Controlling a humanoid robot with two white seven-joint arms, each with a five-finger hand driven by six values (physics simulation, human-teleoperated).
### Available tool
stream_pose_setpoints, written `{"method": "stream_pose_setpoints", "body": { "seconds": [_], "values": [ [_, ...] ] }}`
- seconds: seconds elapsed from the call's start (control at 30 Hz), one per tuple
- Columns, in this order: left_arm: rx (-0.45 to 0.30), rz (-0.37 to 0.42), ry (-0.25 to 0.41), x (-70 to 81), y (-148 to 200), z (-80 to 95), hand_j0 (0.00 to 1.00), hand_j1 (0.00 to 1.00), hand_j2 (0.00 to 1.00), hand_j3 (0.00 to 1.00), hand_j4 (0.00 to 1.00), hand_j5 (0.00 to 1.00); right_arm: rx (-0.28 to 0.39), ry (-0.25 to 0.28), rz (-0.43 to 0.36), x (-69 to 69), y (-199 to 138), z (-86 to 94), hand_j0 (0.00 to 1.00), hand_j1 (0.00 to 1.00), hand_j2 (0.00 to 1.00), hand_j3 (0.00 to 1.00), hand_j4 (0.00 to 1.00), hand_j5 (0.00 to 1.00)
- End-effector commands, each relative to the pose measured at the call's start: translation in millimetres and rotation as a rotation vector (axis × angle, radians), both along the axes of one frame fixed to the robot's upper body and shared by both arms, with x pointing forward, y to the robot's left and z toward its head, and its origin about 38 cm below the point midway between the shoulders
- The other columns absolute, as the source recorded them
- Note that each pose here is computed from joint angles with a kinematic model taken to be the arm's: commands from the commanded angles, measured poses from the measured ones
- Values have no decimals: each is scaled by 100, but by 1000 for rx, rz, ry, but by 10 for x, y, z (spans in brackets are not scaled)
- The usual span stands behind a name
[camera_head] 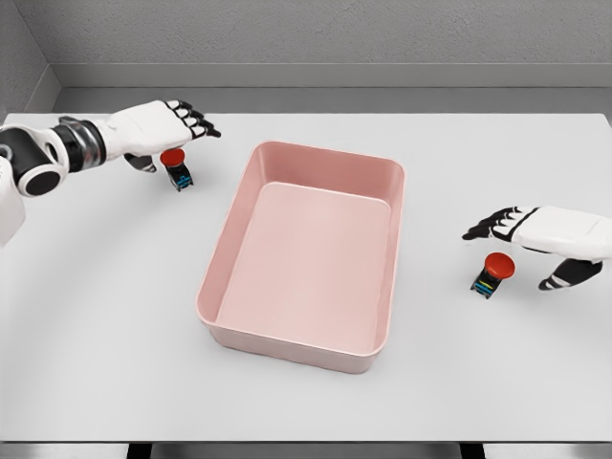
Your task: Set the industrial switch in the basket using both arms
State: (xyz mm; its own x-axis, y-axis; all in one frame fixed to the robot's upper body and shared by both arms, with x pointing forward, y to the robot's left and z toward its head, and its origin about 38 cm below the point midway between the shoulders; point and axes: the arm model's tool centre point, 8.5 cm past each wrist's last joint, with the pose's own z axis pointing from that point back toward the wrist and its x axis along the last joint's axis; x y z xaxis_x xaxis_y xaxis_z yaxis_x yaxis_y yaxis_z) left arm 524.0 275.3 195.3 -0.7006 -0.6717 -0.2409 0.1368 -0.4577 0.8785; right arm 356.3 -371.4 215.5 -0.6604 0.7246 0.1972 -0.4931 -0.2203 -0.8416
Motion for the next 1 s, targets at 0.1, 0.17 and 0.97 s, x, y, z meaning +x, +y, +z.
{"method": "stream_pose_setpoints", "body": {
  "seconds": [0.1, 0.17, 0.97],
  "values": [
    [29, -4, 10, -15, -11, -71, 100, 100, 100, 100, 100, 100, 5, 32, -6, -17, 47, -97, 100, 100, 100, 100, 100, 100],
    [33, -7, 12, -18, -27, -87, 100, 100, 100, 100, 100, 100, 1, 51, 1, -39, 66, -156, 100, 100, 100, 100, 100, 100],
    [82, 5, 60, -14, 7, -251, 40, 40, 40, 40, 40, 40, -7, 87, -3, -60, 51, -277, 52, 52, 52, 52, 52, 52]
  ]
}}
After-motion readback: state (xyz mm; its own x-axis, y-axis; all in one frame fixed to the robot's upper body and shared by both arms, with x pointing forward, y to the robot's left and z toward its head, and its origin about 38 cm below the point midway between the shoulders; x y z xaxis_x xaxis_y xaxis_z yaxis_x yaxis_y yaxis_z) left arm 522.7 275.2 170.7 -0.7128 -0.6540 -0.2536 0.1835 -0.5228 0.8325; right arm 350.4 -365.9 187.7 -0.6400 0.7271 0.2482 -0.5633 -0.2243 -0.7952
